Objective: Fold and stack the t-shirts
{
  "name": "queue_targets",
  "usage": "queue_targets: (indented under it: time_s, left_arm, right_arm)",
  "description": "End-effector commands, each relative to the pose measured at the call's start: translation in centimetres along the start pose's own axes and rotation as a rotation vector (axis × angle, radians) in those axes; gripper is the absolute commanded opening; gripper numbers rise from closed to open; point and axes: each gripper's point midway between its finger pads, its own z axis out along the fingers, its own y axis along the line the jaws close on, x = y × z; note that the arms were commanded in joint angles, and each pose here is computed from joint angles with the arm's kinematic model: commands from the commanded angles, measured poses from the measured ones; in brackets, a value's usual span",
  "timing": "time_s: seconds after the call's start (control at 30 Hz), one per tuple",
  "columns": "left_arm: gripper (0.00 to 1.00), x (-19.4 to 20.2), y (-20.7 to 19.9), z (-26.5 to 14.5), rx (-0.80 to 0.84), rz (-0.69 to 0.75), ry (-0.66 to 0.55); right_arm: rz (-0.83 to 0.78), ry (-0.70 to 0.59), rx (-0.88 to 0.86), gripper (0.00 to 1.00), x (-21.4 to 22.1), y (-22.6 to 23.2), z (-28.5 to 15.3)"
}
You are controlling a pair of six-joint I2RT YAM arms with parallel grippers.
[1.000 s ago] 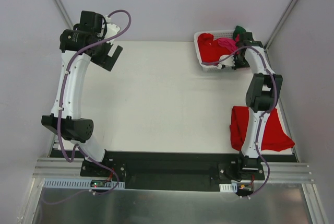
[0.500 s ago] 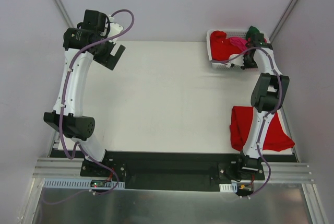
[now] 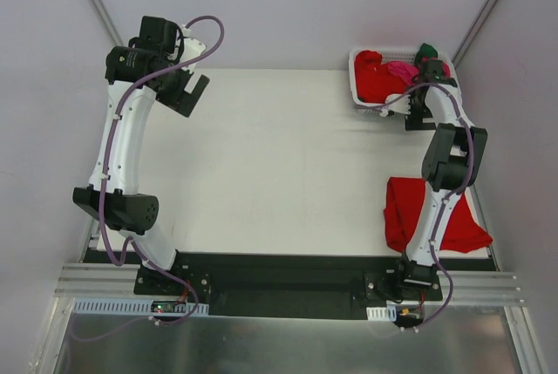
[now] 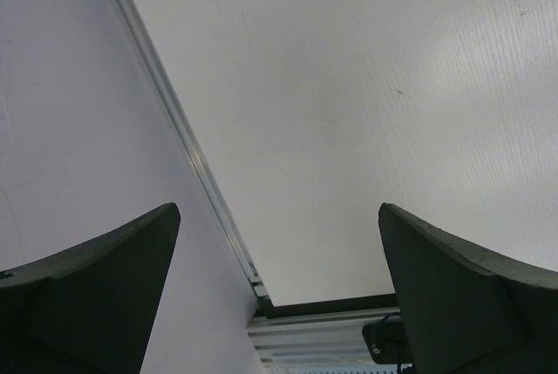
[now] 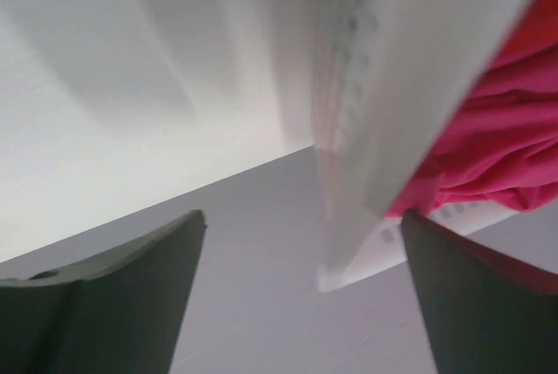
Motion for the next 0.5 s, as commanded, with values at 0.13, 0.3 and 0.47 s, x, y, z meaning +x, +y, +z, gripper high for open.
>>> queue_targets:
  time_s: [0.13,0.3,0.47]
  left_arm:
    - [0.99,-0.6,-0.3,-1.6,0.019,0.015,-0.042]
    - [0.99,-0.8,-0.3,-1.8,0.021,0.01,-0.054]
    - [0.99,-0.7,-0.3,-2.1,0.021,0.01,-0.059]
  right_arm:
    - [0.085,-0.096,0.145,1.0,-4.2,-2.0,-9.6]
    - [0.116,-0.271,0.189,1.0,-11.4,-2.0,-15.3]
    - [0.127,-0.343,0.146,1.0,-16.7,-0.7,-16.6]
